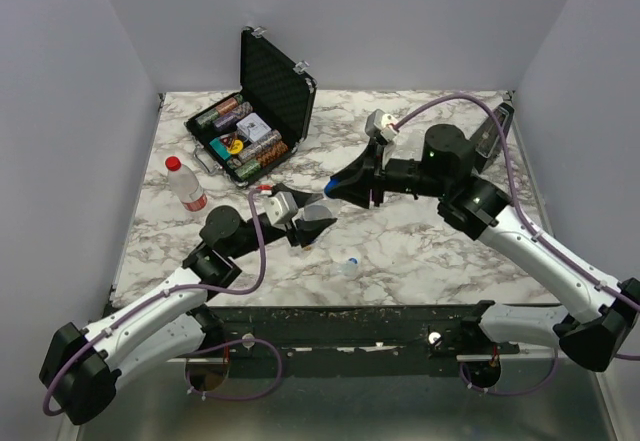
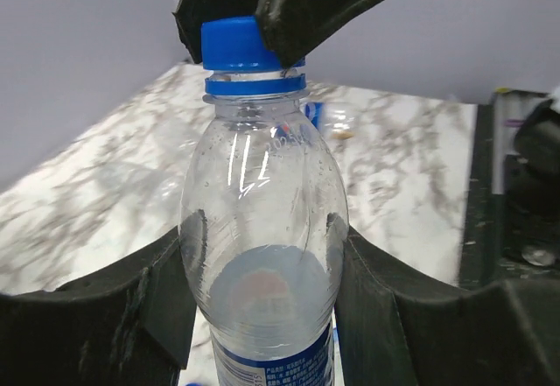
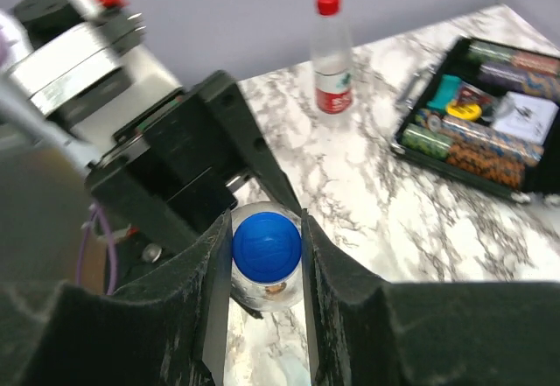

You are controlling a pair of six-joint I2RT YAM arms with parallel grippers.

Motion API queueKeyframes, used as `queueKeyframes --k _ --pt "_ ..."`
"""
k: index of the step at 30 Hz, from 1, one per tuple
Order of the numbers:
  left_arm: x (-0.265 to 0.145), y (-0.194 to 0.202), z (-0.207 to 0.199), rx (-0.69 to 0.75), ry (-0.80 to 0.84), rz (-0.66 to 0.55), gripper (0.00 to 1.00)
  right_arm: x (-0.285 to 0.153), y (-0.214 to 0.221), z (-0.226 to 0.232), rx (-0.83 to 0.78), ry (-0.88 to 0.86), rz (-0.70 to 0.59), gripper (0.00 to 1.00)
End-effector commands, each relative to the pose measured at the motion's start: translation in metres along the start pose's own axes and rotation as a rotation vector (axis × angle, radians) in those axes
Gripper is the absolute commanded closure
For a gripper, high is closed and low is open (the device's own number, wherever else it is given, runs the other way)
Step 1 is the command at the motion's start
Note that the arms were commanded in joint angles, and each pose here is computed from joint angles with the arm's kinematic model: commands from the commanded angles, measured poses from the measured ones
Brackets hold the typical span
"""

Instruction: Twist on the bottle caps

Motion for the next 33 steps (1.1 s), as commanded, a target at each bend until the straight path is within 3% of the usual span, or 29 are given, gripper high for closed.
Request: queueKeyframes --k 1,6,9,11,13,15,18,20,26,33 --pt "-0.016 -0.016 0.037 0.228 -0.342 -0.003 1.0 0.02 0.037 -0.017 0.226 0.366 0.024 0.87" --pt "-0.023 -0.007 0.047 0.322 -0.491 0.094 1.0 0.043 0.06 -0.018 0.293 0.684 0.053 0.93" --pt "-0.025 -0.002 0.05 0.346 -0.552 0.148 1.0 0.049 0.064 -0.016 0.325 0.732 0.03 0.92" --pt "-0.025 -0.001 0.05 0.346 -0.55 0.159 1.0 0.047 0.053 -0.013 0.316 0.703 -0.037 0.91" --pt "-0.024 -0.001 0.049 0.326 -0.543 0.159 1.0 0.041 0.035 -0.006 0.281 0.66 -0.089 0.82" --pt "-0.021 0.0 0.048 0.307 -0.523 0.167 1.0 0.035 0.015 0.003 0.239 0.612 -0.121 0.7" --pt "-0.012 0.005 0.042 0.268 -0.451 0.189 1.0 0.019 -0.015 0.018 0.191 0.53 -0.184 0.41" --pt "-0.006 0.006 0.037 0.232 -0.386 0.186 1.0 0.008 -0.03 0.024 0.151 0.479 -0.214 0.32" --pt "0.013 -0.005 0.005 0.137 -0.044 0.064 1.0 -0.036 -0.044 0.024 0.07 0.192 -0.306 0.27" --pt "0.022 -0.022 -0.019 -0.02 0.197 -0.071 1.0 -0.047 -0.029 0.031 -0.12 -0.024 -0.241 0.23"
Point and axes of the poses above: each gripper's point midway between its finger pads, its own x axis out along the fingers, its own z axis along the line the jaws close on, y = z × x, the point moved 7 cm from there along -x, back along the fingers, and after that the axes turned 8 degrees about x, right-handed, at the moved point
